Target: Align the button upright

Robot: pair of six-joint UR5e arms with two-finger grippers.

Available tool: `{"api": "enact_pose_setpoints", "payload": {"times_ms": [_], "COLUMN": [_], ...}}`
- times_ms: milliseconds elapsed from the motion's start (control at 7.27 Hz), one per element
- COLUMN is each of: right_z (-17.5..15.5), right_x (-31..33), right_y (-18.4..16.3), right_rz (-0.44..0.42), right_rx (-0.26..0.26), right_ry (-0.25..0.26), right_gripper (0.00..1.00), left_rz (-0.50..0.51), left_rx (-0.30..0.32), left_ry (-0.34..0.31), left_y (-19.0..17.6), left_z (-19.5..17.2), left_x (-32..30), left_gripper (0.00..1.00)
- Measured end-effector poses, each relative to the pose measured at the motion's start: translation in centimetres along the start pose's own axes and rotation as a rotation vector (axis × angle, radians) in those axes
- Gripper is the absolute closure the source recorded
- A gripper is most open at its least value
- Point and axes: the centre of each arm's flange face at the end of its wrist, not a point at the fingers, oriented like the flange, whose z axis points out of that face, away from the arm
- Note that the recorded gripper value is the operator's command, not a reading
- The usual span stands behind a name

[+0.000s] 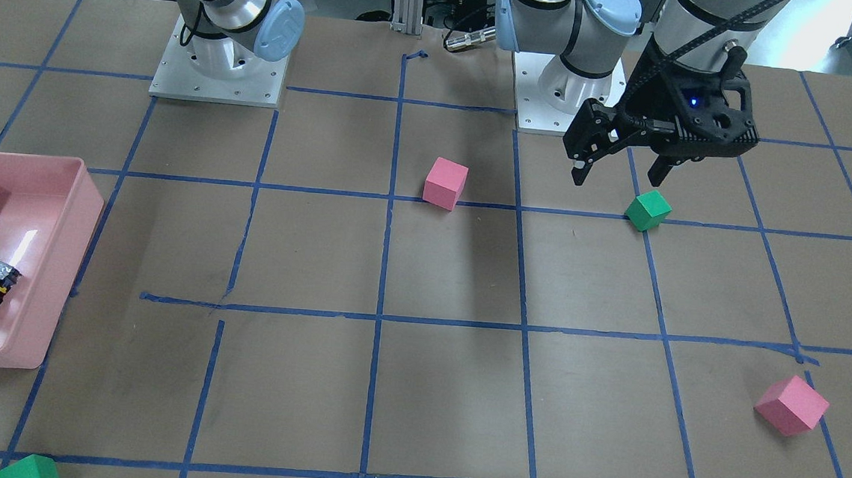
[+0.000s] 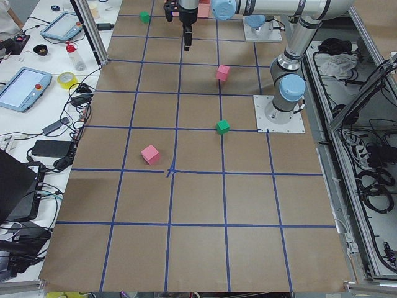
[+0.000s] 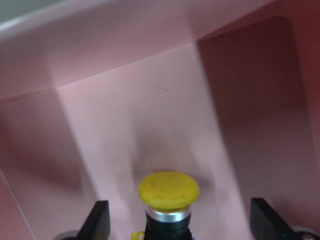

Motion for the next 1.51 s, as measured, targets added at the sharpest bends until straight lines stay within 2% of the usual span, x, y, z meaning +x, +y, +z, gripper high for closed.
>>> {"api": "enact_pose_setpoints", "payload": {"times_ms": [825, 962, 1100, 1238, 1512], "right_z": [0.8, 1.3, 1.6, 1.7, 1.6], "right_x": [0.0, 0.0, 0.0, 0.0, 0.0], "right_y": [0.1, 0.1, 0.0, 0.0, 0.0], "right_rz": [-0.004, -0.004, -0.004, -0.008, -0.012], "right_rx": [-0.018, -0.025, -0.031, -0.034, -0.035], "right_ry": [-0.005, -0.007, -0.008, -0.008, -0.002], "right_gripper": [0.0, 0.37, 0.81, 1.0, 1.0], "left_rz": [0.0, 0.0, 0.0, 0.0, 0.0], "left_rx": [0.001, 0.001, 0.001, 0.0, 0.0], "left_ry": [0.0, 0.0, 0.0, 0.0, -0.001], "left_y": [0.0, 0.0, 0.0, 0.0, 0.0], "left_z": [0.0, 0.0, 0.0, 0.0, 0.0], "left_x": [0.0, 0.0, 0.0, 0.0, 0.0], "left_gripper": [0.0, 0.0, 0.0, 0.0, 0.0]}}
